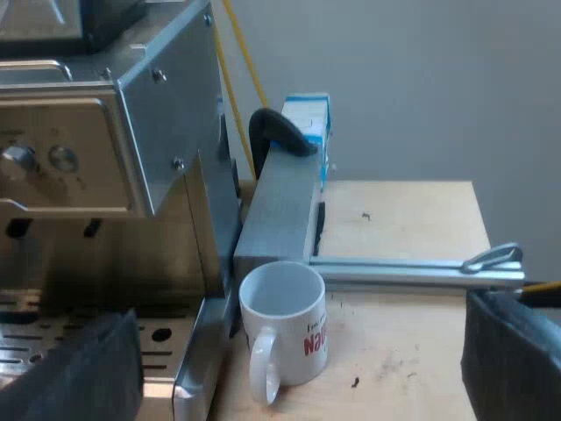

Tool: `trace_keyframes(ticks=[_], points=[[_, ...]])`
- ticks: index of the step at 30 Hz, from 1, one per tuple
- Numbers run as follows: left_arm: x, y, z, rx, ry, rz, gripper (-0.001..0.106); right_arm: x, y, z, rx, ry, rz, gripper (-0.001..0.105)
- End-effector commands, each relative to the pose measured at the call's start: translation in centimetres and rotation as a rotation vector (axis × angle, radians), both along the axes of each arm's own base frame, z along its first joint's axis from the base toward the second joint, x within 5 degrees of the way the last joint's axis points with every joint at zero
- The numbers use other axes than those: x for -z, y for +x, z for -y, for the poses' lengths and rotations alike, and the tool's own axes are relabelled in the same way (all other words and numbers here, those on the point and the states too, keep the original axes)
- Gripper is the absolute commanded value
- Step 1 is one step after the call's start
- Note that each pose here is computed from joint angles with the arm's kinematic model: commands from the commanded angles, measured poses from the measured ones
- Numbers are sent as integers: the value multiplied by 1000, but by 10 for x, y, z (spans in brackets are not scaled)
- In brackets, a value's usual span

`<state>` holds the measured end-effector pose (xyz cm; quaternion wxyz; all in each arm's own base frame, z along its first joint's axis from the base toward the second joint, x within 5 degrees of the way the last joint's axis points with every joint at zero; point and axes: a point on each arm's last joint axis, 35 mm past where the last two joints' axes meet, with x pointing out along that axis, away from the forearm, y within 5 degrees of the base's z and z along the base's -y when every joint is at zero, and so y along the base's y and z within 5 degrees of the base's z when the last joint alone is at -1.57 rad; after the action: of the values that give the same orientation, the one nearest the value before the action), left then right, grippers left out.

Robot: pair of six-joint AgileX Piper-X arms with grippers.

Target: Put the handle in the coffee machine

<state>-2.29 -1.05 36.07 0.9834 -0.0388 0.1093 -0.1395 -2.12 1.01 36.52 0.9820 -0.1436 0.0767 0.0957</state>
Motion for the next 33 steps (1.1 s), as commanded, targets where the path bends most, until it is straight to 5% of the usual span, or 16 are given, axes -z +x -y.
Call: trace_keyframes(ticks=[1, 9, 16, 21, 27, 33], points=[[6, 11, -1, -13, -6, -28, 98, 8, 12, 1, -7, 13, -22, 76], [44, 34, -1, -13, -6, -160, 98, 61, 43, 3, -6, 28, -205, 76], [65, 44, -1, -14, -6, -231, 98, 79, 51, 4, -6, 32, -265, 76], [68, 47, -1, -13, -4, -231, 98, 83, 52, 4, -6, 33, -278, 76], [68, 47, -1, -13, -4, -231, 98, 119, 63, 5, -5, 43, -392, 76], [68, 47, -1, -13, -4, -231, 98, 119, 64, 5, -1, 41, -390, 76]])
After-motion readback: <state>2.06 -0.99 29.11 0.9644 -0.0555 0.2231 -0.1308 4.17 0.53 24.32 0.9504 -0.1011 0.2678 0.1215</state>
